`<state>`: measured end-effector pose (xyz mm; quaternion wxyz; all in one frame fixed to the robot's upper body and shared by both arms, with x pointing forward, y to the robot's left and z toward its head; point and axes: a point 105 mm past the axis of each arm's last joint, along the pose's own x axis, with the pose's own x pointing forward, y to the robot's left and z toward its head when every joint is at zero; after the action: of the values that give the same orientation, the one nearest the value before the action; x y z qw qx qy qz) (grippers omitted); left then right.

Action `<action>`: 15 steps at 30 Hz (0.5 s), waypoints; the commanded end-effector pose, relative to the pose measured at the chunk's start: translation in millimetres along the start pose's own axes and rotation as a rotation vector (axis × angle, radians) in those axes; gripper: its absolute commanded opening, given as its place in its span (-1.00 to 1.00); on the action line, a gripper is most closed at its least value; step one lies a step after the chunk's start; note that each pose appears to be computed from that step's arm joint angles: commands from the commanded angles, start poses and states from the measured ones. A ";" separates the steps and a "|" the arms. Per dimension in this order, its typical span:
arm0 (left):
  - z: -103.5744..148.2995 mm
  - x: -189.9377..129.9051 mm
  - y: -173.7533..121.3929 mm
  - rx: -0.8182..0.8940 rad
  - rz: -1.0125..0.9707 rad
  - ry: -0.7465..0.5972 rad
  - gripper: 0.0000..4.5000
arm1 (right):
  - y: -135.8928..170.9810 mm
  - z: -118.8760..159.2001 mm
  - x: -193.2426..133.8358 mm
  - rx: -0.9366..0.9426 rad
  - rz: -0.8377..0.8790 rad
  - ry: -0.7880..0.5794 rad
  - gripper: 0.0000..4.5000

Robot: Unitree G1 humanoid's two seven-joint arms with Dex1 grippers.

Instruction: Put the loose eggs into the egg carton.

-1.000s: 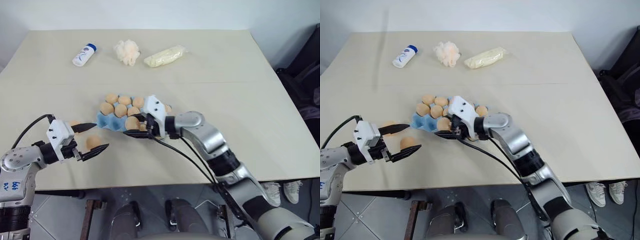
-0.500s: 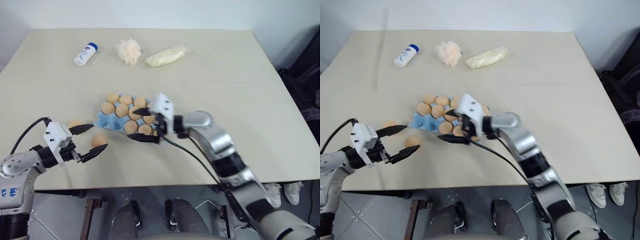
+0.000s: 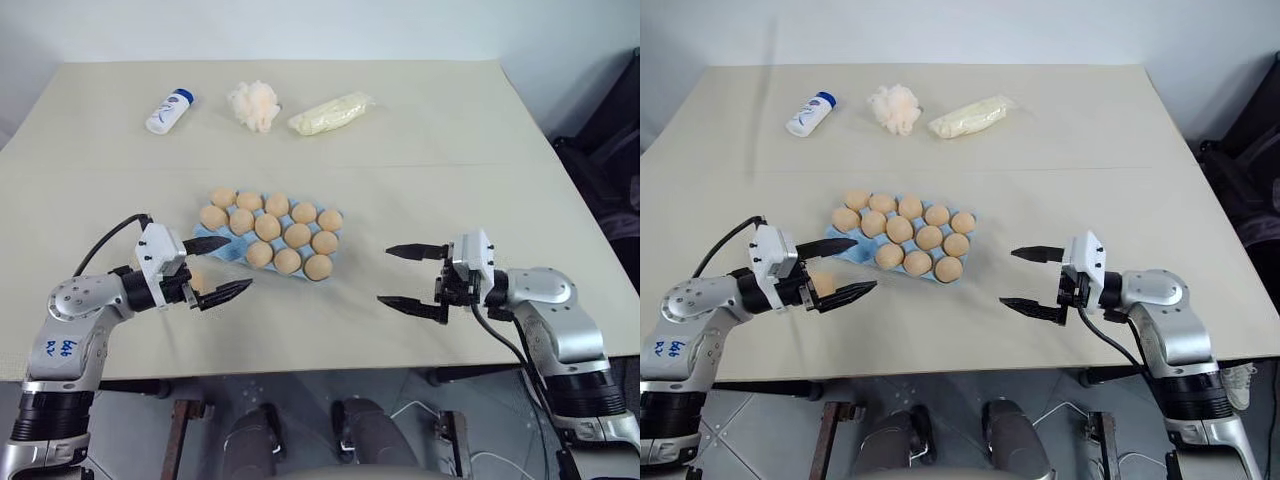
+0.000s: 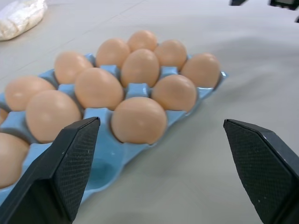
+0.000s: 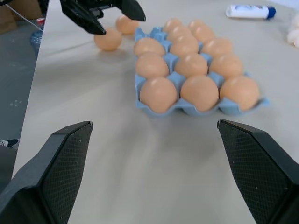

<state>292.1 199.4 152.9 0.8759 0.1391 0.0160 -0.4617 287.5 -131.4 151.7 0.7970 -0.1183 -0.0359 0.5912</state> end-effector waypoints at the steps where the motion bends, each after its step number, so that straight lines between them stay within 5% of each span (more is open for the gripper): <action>1: 3.9 -26.8 15.7 0.010 0.113 -0.007 1.00 | 3.1 21.8 5.6 -0.046 0.000 -0.084 0.99; 10: -15.3 -108.8 11.2 -0.004 0.317 0.096 1.00 | 9.1 31.5 17.8 -0.068 0.014 -0.139 0.99; 15: -32.7 -123.6 1.2 -0.048 0.361 0.125 1.00 | 11.4 30.3 23.1 -0.067 0.032 -0.138 0.99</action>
<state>227.3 308.4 136.0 0.9442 0.1412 0.0740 -0.2883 280.6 -105.9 166.8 0.7854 -0.0979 -0.0853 0.6052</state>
